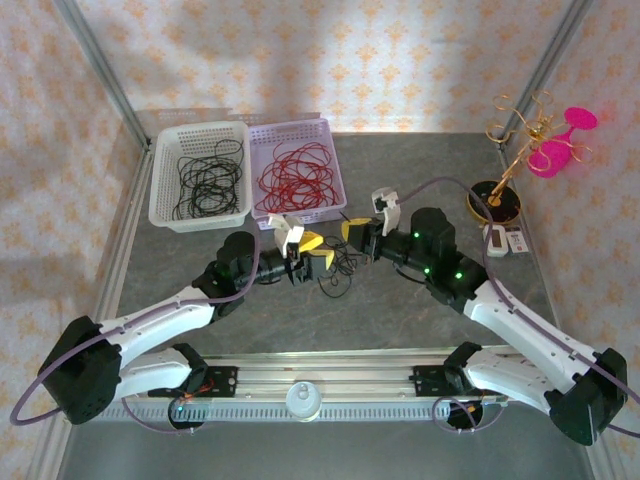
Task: Untangle the cables
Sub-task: Untie the cable.
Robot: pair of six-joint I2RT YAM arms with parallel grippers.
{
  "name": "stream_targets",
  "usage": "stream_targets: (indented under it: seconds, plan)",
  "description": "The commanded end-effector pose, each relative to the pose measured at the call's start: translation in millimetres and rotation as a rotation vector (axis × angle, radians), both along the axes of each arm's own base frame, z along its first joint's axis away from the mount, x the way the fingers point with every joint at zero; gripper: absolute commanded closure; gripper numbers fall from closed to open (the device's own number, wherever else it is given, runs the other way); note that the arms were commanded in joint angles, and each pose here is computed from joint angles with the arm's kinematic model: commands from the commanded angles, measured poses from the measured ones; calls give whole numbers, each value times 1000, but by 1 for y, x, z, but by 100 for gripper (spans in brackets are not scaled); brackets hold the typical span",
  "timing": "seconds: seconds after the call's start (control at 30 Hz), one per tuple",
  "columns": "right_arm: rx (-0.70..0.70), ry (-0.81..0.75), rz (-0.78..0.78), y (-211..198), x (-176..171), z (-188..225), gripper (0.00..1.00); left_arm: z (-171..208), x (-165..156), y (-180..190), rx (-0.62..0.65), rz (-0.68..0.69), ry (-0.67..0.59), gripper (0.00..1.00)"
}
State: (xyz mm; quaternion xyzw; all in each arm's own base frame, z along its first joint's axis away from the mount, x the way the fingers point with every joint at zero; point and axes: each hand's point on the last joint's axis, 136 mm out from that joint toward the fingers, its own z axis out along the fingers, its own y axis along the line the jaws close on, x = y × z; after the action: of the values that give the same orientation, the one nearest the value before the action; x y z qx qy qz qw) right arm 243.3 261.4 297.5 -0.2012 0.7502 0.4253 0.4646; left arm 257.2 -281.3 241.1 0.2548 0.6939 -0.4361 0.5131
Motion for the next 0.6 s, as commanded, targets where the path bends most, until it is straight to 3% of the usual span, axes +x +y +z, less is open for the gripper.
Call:
stream_targets:
  seconds: [0.0, 0.13, 0.23, 0.33, 0.4, 0.57]
  plan:
    - [45, -19, 13, -3, -6, 22, 100, 6, 13, 8, 18, 84, -86, 41]
    - [80, -18, 39, 1, -9, 28, 100, -8, 6, -3, -9, 12, -38, 35]
    - [110, -18, 64, 6, -11, 35, 100, -17, 9, -4, -130, 33, 17, 36]
    - [134, -21, 72, 8, -10, 41, 100, -37, 16, -9, -144, 86, 64, 39]
    - [145, -22, 74, 8, -10, 46, 100, -57, 28, -8, -115, 185, 104, 44]
    - [164, -24, 46, 2, -11, 56, 100, -95, 36, -17, -84, 256, 176, 64]
